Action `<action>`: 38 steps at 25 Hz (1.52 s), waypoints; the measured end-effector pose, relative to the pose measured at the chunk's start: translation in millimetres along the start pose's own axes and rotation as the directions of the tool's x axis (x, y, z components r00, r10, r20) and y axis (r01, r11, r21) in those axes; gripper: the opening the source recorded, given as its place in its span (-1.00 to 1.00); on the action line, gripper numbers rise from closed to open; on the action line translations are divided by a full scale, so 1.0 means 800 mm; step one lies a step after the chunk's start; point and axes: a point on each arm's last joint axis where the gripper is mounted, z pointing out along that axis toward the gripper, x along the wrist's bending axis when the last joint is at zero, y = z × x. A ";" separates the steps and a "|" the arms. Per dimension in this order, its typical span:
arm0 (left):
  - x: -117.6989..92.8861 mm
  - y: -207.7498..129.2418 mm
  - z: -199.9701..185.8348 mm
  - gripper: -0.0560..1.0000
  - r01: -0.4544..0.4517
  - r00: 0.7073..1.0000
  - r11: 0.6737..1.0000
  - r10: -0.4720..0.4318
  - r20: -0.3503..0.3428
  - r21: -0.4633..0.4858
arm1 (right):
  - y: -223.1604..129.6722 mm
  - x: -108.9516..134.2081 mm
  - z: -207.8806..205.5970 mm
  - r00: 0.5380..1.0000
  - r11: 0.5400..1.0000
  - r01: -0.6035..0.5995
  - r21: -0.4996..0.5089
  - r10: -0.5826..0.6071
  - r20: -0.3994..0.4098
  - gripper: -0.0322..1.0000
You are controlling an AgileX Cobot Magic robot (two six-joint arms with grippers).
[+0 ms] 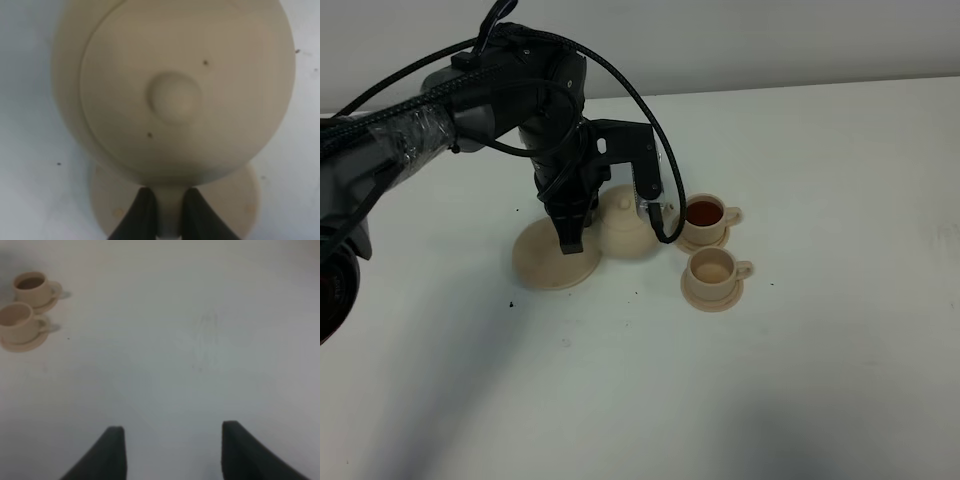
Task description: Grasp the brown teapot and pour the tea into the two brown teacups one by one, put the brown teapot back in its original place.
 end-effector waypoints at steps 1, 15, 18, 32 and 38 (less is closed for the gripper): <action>0.000 -0.001 0.000 -0.60 0.003 1.000 1.000 -0.003 0.005 0.002 | 0.000 0.000 0.000 1.000 1.000 0.000 0.000 0.000 0.000 -0.05; -0.014 0.018 -0.040 -0.60 -0.144 0.988 0.989 0.142 -0.053 -0.032 | 0.000 0.000 0.000 1.000 1.000 0.000 0.000 0.000 0.000 -0.05; -0.022 0.025 -0.041 -0.60 -0.182 0.982 0.983 0.182 -0.045 -0.010 | 0.000 0.000 0.000 1.000 1.000 0.000 0.000 0.000 0.000 -0.05; -0.035 0.045 -0.048 -0.60 -0.339 0.924 0.923 0.363 -0.118 0.182 | 0.000 0.000 0.000 1.000 1.000 0.000 0.000 0.000 0.000 -0.05; -0.037 0.055 -0.051 -0.60 -0.375 0.897 0.904 0.410 -0.166 0.206 | 0.000 0.000 0.000 1.000 1.000 0.000 0.000 0.000 0.000 -0.05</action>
